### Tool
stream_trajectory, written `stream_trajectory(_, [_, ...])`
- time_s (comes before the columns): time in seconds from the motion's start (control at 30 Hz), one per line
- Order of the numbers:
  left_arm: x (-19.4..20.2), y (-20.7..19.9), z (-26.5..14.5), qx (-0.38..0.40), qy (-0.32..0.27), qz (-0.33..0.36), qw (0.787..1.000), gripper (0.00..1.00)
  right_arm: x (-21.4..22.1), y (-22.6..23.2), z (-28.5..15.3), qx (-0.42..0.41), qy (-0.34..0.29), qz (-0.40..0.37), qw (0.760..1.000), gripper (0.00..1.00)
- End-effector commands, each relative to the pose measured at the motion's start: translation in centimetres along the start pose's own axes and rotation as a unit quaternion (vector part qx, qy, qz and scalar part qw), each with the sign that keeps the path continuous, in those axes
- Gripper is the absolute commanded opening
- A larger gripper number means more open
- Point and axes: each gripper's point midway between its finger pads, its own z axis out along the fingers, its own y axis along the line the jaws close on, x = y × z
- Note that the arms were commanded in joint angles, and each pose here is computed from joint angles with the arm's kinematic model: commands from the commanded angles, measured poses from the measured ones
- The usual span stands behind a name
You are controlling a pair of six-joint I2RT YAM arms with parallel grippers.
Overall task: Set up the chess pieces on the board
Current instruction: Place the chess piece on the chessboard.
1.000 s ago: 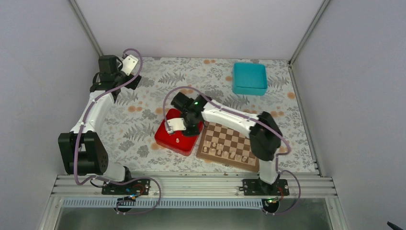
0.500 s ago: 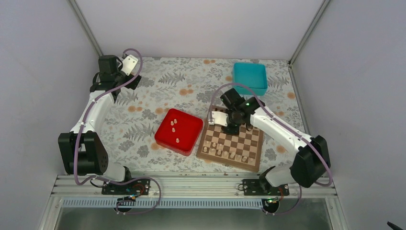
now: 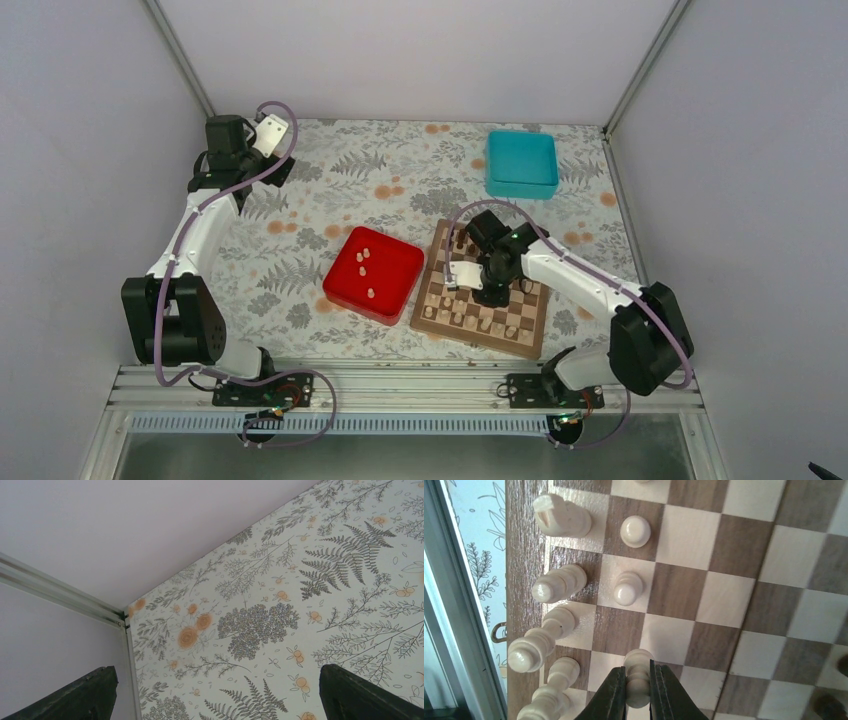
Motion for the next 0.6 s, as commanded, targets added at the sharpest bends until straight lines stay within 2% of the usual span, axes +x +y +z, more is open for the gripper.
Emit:
stream_trajectory(0.0, [-0.3,0.5,-0.4,-0.01,-0.008,-0.004,1.0,1.0,-0.3,0.5,1.1,-0.022,-0.013,-0.014,1.0,0.07])
stream_trajectory(0.13, [-0.1,0.5,-0.3,-0.011,-0.005,-0.004,1.0,1.0,-0.9,0.8,1.3,-0.039,-0.025,-0.018,0.999,0.07])
stream_trajectory(0.57, [0.0,0.5,0.0,-0.01,-0.003,-0.003,1.0,1.0,-0.3,1.8,3.0,-0.085,-0.001,-0.015,0.996,0.08])
